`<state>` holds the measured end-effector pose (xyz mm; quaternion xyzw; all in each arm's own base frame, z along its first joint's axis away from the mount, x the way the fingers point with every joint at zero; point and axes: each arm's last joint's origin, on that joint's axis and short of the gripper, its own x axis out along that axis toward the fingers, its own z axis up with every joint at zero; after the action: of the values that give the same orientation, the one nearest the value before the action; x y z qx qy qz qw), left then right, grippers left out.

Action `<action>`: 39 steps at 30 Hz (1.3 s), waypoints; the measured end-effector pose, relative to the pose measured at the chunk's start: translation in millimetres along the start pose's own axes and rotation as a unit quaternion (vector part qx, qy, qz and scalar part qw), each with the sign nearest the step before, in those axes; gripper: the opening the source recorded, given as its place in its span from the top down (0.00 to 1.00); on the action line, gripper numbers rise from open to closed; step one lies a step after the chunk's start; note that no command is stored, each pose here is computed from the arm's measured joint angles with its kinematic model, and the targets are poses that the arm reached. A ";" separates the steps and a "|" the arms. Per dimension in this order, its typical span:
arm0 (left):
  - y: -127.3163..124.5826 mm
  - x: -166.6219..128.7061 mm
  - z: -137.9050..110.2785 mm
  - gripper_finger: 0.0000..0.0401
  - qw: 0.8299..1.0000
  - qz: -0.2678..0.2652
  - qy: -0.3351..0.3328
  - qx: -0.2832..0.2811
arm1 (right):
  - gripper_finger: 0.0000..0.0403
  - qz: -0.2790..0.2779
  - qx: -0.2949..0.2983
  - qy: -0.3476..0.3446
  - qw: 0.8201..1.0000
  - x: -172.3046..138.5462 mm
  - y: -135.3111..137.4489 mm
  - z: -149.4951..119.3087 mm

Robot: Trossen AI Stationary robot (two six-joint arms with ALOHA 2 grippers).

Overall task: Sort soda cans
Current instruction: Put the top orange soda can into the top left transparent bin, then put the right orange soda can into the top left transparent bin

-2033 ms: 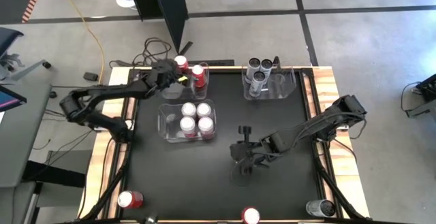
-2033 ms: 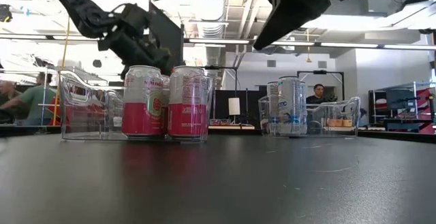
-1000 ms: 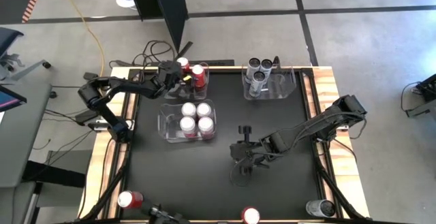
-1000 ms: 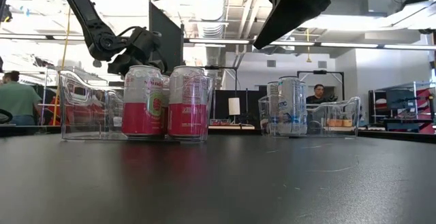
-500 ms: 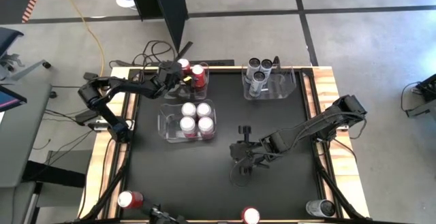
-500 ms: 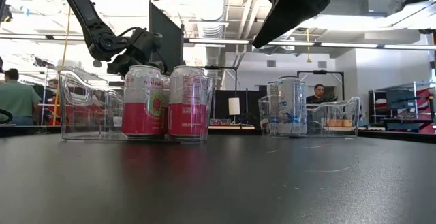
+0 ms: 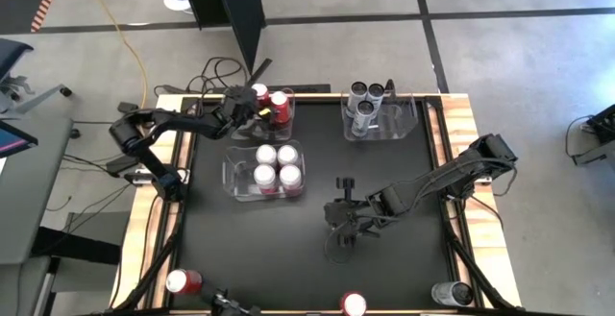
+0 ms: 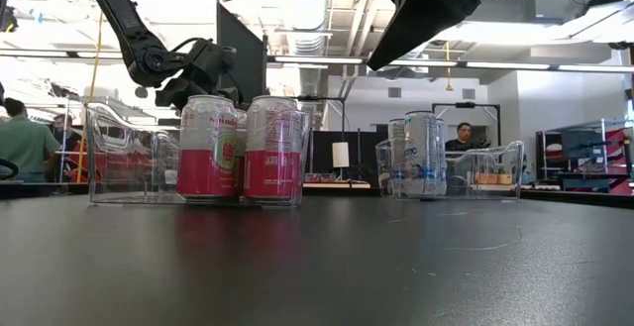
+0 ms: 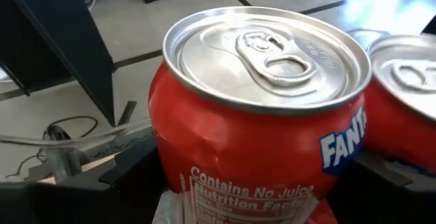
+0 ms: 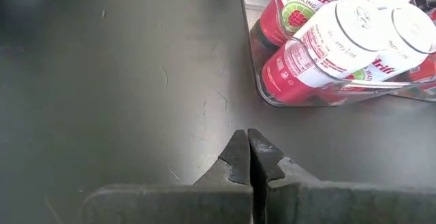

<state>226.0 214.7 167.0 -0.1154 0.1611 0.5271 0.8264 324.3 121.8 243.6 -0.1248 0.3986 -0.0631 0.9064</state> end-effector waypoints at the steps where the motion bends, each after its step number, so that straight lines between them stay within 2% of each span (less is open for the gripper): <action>1: 0.0 -0.7 0.9 0.18 1.000 -0.001 -0.001 -0.001 | 0.99 0.000 0.002 0.000 1.000 0.0 0.0 0.0; 6: 1.0 -5.8 4.7 0.15 1.000 -0.002 0.002 0.001 | 0.99 0.002 0.003 0.002 1.000 -0.2 0.5 -0.4; 14: 2.4 -11.1 8.8 0.02 1.000 -0.002 0.004 -0.002 | 0.99 0.002 0.004 0.002 1.000 -0.2 0.4 -0.4; 21: 2.5 -11.6 9.9 0.01 1.000 0.000 0.001 -0.008 | 0.99 0.002 0.005 0.000 1.000 -0.2 0.5 -0.1; 25: 3.6 -19.1 20.3 0.01 1.000 -0.002 -0.023 -0.017 | 0.99 0.002 0.005 0.000 1.000 -0.1 0.5 -0.1; 33: 7.8 -68.0 63.3 0.01 0.993 -0.027 -0.112 -0.007 | 0.99 0.002 -0.005 0.000 1.000 -0.1 0.5 -0.1; 39: 0.8 -116.1 79.4 0.01 0.983 -0.110 -0.143 0.030 | 0.99 -0.001 -0.010 -0.005 1.000 1.5 -2.7 1.6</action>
<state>191.2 146.8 285.2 -0.0308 0.0438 0.4389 0.8970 326.5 119.2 244.4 -0.1345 0.3946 -0.0595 0.9070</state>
